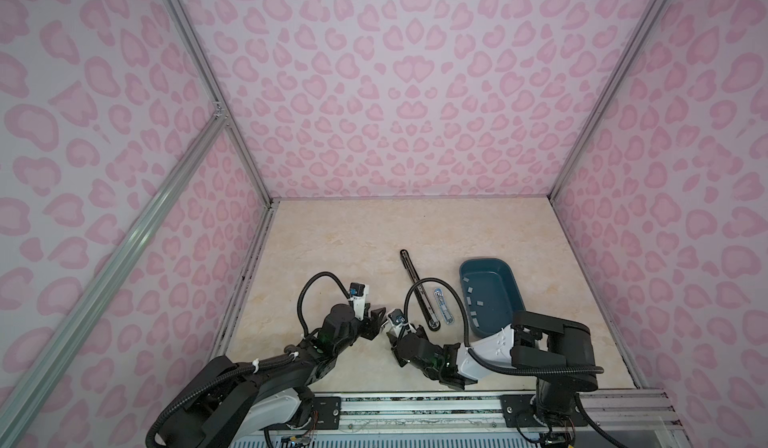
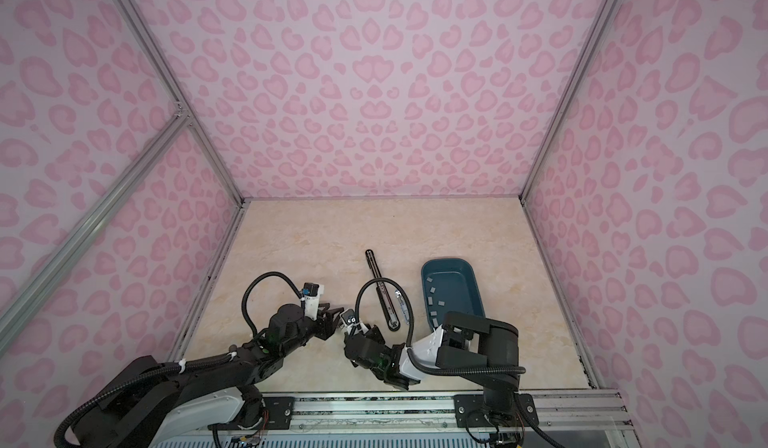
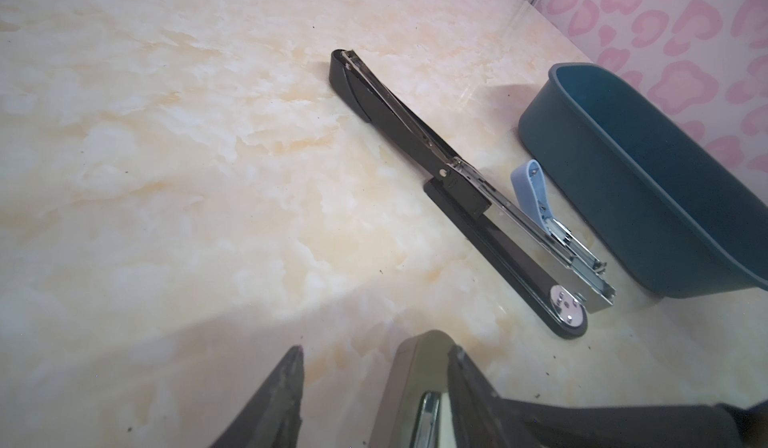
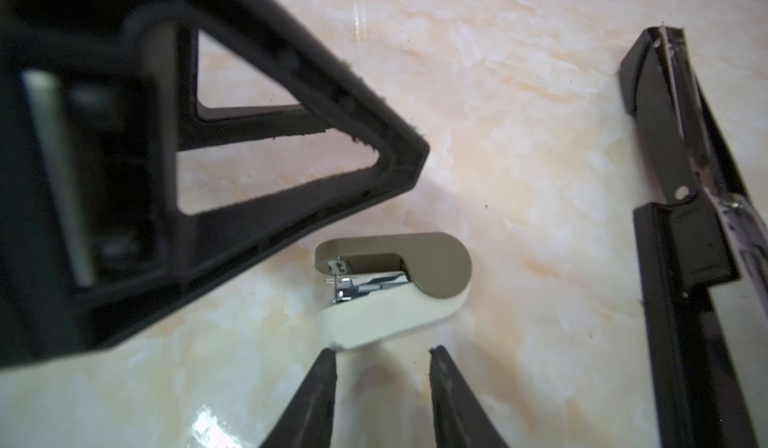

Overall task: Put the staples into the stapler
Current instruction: 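Push the cream stapler's top down shut with the left gripper, then hold the closed stapler top down with the left gripper beside the right gripper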

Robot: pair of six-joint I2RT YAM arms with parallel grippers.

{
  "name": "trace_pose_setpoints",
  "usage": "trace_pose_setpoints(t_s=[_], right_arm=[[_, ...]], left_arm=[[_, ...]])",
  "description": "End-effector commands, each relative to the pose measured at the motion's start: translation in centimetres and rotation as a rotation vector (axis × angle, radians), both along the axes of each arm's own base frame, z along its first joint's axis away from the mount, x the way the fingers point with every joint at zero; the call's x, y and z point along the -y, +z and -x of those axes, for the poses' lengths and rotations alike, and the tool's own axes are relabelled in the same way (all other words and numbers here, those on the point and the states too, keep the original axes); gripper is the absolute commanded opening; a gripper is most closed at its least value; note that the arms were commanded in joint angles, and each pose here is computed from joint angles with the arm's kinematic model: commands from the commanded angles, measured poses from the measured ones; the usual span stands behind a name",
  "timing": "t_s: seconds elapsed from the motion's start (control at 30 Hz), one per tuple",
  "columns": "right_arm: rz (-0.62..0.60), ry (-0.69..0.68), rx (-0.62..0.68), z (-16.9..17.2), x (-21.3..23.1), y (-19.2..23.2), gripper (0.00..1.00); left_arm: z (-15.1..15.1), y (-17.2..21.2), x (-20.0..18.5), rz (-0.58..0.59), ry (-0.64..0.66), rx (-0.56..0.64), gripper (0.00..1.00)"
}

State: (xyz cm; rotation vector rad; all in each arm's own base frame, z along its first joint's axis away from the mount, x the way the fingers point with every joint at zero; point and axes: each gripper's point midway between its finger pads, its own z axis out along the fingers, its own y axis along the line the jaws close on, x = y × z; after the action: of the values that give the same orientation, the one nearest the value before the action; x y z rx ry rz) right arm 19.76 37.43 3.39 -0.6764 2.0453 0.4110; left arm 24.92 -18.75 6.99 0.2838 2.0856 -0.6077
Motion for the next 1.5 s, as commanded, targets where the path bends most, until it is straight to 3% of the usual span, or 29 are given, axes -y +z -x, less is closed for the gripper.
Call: trace_pose_setpoints(t_s=[0.0, 0.13, 0.33, 0.57, 0.7, 1.17, 1.47], right_arm=[[-0.006, -0.006, -0.002, -0.6, 0.0, -0.1, 0.39], [-0.007, -0.012, -0.020, -0.9, 0.0, -0.6, 0.47], [-0.046, -0.046, -0.045, -1.6, 0.6, -0.7, 0.49], [-0.085, -0.049, -0.065, -2.5, 0.4, -0.9, 0.38], [-0.076, -0.066, -0.066, -2.9, 0.6, -1.3, 0.38], [-0.110, -0.073, -0.090, -3.9, 0.6, -1.4, 0.37], [-0.121, -0.074, -0.090, -3.9, 0.9, -1.2, 0.37]], left_arm=[[-0.3, 0.4, -0.8, -0.010, 0.043, 0.012, 0.57], [-0.3, 0.6, -1.6, -0.007, 0.076, 0.010, 0.59], [0.8, -0.1, -0.6, 0.011, 0.001, -0.039, 0.59], [0.5, -1.9, -0.3, -0.007, 0.011, -0.089, 0.55], [0.0, -2.6, 0.4, -0.011, -0.009, -0.120, 0.46], [-0.9, -3.7, 0.9, -0.029, -0.022, -0.150, 0.45], [-0.8, -4.2, 1.4, -0.019, -0.041, -0.175, 0.17]])
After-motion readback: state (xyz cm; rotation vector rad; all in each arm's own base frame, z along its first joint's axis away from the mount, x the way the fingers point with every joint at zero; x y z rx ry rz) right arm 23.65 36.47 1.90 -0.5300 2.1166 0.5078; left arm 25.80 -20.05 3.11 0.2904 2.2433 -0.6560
